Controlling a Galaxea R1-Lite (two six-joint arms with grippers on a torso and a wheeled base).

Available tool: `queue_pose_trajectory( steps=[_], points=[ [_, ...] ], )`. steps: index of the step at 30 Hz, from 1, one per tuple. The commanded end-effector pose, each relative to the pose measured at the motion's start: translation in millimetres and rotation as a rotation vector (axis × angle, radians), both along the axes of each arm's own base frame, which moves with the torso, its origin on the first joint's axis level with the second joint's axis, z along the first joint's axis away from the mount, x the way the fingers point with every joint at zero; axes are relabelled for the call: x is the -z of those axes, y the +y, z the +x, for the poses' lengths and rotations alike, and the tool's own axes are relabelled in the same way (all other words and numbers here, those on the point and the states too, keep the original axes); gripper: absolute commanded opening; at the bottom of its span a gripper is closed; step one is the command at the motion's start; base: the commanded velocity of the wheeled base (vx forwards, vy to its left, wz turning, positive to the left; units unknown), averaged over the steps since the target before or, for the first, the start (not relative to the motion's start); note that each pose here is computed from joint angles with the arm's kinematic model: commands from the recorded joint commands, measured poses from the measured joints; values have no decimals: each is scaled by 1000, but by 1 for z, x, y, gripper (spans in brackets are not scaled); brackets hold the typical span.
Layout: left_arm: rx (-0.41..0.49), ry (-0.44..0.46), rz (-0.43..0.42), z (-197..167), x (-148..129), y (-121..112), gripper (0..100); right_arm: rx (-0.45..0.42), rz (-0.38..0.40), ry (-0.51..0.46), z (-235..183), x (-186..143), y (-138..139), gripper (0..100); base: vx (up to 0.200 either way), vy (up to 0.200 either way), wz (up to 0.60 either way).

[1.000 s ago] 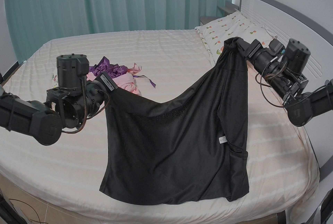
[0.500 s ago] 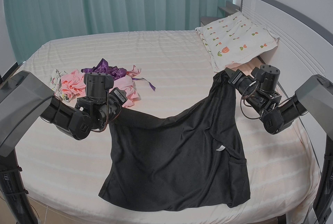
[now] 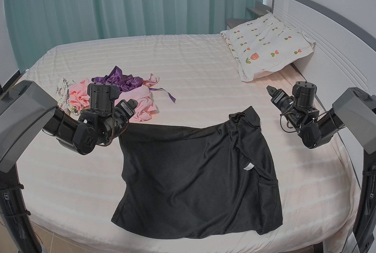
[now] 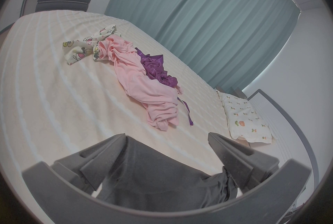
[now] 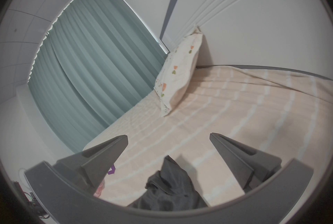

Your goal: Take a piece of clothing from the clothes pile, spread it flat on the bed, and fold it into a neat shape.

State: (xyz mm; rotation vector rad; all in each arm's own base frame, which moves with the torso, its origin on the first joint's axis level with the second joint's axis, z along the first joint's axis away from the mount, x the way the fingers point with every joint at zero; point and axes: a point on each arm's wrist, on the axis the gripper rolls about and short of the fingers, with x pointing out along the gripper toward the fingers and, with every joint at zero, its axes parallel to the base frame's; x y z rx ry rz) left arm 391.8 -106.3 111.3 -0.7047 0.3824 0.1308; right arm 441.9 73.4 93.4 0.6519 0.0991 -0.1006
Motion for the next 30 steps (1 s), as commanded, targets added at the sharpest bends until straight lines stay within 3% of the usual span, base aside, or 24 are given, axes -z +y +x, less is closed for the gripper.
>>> queue_pose_trajectory(
  steps=[1,7,12,15,23,30],
  points=[
    [20,-9,30,-30,-17,8,100,4,20,26,-32,-15,-8,100,0,0,0],
    [40,27,40,-64,-17,10,100,10,88,65,-82,-28,-16,100,0,0,0],
    [50,32,19,-85,-22,10,100,-49,147,131,-120,-25,-20,100,0,0,0],
    [89,58,-22,-101,-20,11,100,-117,157,236,-146,-6,-23,100,0,133,0],
    [103,139,-60,-115,-3,15,100,-228,177,401,-164,27,-25,100,0,200,0],
    [102,219,-111,-126,14,18,100,-238,145,436,-153,46,-23,100,0,57,0]
  ],
)
